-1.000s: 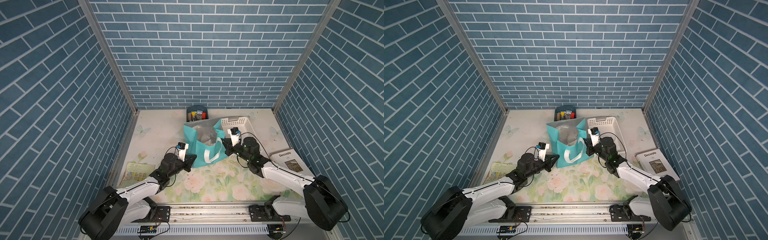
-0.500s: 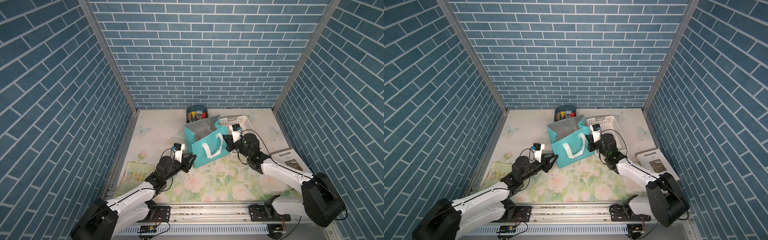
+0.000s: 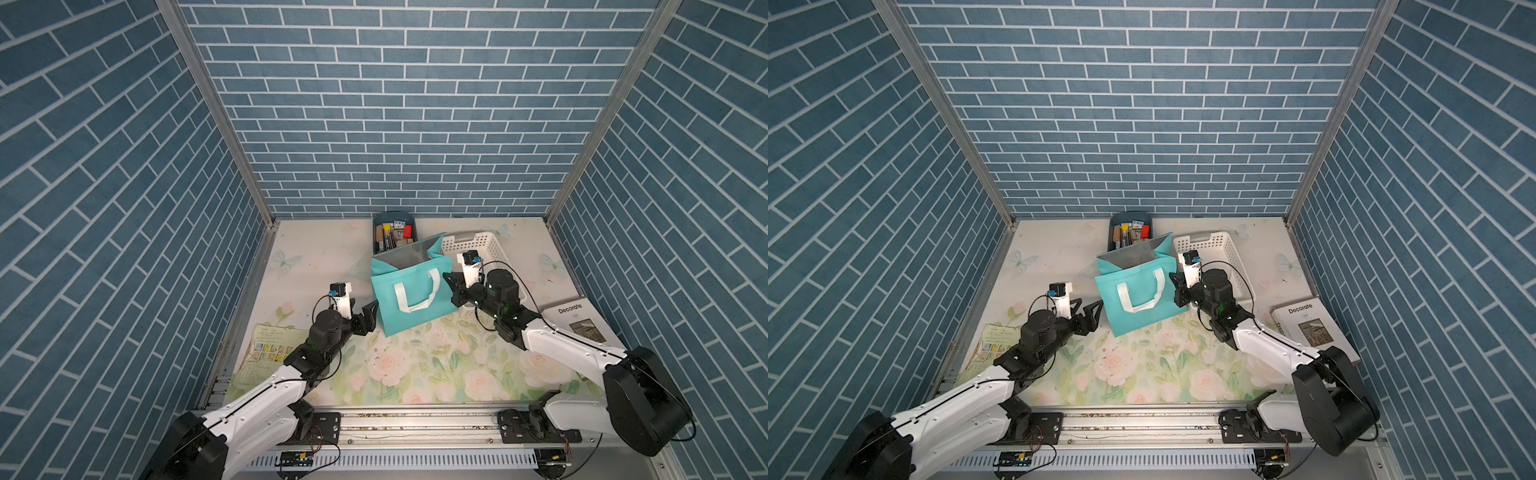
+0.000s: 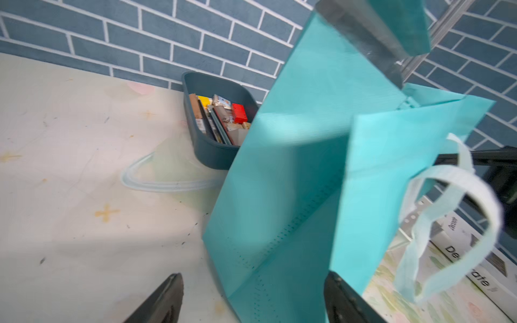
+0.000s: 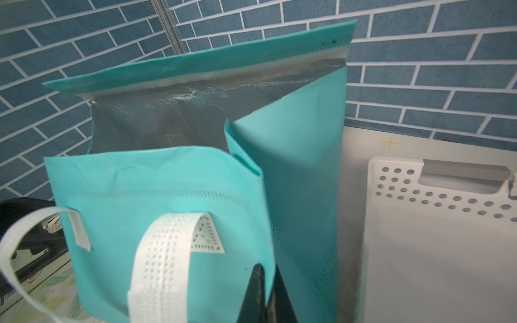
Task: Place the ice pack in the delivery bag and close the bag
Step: Adjust the delivery bag at the center of the board, then seal the delivery bag at the center of the board.
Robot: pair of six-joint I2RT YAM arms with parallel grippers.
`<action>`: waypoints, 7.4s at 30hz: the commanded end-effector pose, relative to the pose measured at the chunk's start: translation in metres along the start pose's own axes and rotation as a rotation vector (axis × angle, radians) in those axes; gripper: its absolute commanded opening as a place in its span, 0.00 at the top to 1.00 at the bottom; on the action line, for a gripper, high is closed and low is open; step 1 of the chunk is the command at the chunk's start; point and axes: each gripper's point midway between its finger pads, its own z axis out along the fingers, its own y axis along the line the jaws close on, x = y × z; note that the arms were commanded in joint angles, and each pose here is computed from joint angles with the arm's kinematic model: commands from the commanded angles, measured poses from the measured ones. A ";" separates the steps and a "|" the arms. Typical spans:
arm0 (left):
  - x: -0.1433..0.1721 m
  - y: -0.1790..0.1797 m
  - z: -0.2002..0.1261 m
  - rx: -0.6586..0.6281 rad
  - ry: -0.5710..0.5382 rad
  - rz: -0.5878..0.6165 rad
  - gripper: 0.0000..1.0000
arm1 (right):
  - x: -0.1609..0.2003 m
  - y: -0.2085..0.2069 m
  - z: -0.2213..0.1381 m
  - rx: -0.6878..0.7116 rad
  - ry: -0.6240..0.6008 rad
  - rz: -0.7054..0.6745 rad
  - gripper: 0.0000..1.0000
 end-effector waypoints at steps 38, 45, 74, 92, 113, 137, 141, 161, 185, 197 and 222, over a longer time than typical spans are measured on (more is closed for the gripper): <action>0.005 -0.046 0.084 0.479 0.202 0.106 0.35 | 0.055 -0.003 -0.063 0.057 0.094 0.116 0.36; 0.010 -0.047 0.079 0.491 0.213 0.074 0.46 | 0.070 -0.003 -0.080 0.064 0.077 0.144 0.33; 0.041 -0.135 0.004 0.576 0.140 -0.002 0.38 | 0.056 0.042 -0.082 -0.098 0.011 0.141 0.30; -0.018 -0.058 -0.026 0.147 -0.101 0.254 0.32 | 0.071 0.057 -0.083 -0.160 0.032 0.118 0.29; -0.016 -0.091 0.017 0.563 0.008 0.314 0.36 | 0.060 0.096 -0.060 -0.256 0.042 0.041 0.29; 0.008 -0.111 0.010 0.731 0.123 0.165 0.44 | 0.032 0.086 -0.024 -0.124 -0.026 -0.001 0.20; 0.015 -0.111 0.008 0.701 0.137 0.146 0.45 | 0.025 0.092 -0.020 -0.152 -0.049 0.008 0.20; 0.027 -0.124 -0.025 0.713 0.133 0.167 0.41 | 0.010 0.101 -0.004 -0.189 -0.099 0.014 0.34; -0.004 -0.131 -0.013 0.608 0.024 0.167 0.52 | -0.002 0.094 -0.009 -0.147 -0.146 0.054 0.51; -0.001 -0.141 -0.007 0.603 0.054 0.154 0.66 | -0.001 0.098 -0.007 -0.168 -0.137 0.055 0.51; -0.012 -0.132 -0.006 0.481 0.047 0.160 1.00 | 0.015 0.070 -0.062 -0.039 -0.032 0.300 0.15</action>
